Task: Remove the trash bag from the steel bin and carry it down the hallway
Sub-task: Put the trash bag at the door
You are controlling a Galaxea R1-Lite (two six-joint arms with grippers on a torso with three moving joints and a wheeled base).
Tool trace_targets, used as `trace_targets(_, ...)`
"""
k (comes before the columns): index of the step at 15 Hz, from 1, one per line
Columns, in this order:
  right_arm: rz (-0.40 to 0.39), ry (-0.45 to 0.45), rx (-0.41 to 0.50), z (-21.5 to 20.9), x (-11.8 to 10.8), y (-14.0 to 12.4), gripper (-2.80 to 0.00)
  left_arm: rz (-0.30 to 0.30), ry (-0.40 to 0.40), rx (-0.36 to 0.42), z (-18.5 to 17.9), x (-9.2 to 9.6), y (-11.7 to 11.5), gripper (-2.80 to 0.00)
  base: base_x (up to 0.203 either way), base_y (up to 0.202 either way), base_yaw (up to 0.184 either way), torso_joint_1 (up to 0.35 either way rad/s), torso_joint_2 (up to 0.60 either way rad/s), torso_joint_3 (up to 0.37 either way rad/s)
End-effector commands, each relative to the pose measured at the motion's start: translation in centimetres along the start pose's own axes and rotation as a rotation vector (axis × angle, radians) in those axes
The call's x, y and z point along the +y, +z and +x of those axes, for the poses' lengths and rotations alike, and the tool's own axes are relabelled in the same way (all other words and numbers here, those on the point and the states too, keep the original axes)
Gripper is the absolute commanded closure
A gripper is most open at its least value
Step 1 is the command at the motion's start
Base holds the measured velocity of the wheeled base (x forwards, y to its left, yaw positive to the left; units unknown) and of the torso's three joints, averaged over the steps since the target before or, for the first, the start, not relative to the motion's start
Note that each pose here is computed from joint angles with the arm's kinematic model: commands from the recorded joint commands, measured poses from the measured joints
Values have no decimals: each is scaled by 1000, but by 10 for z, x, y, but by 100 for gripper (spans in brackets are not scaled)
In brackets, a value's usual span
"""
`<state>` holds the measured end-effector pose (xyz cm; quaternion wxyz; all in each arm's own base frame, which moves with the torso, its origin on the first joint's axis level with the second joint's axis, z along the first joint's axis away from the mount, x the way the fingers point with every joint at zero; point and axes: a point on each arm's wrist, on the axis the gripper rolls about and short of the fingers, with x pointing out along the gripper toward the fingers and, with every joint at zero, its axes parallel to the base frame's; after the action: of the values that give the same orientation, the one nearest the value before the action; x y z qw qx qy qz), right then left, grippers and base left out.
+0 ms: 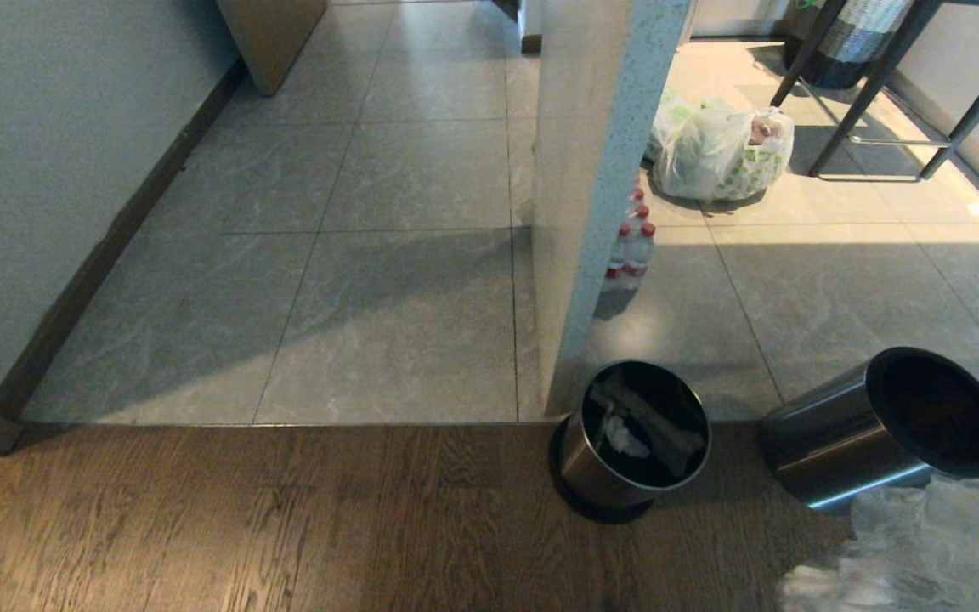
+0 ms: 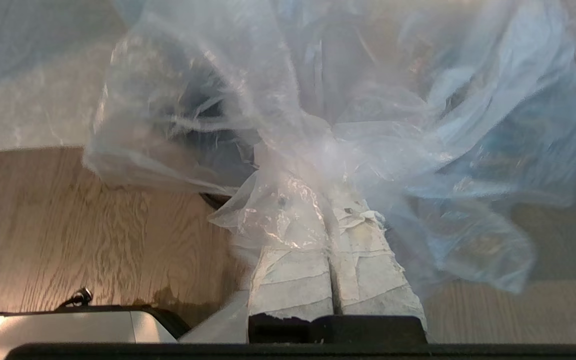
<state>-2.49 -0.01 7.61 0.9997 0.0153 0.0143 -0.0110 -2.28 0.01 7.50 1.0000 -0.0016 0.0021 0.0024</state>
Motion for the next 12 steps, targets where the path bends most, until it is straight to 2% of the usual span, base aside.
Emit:
trace_targets(1,0,0,4,0,0,0,0,0,1,-1,0,0,0,0,0,0,0,4,4,203)
trace_targets(12,0,0,4,0,0,0,0,0,1,0,0,0,0,0,0,0,0,3,2,204)
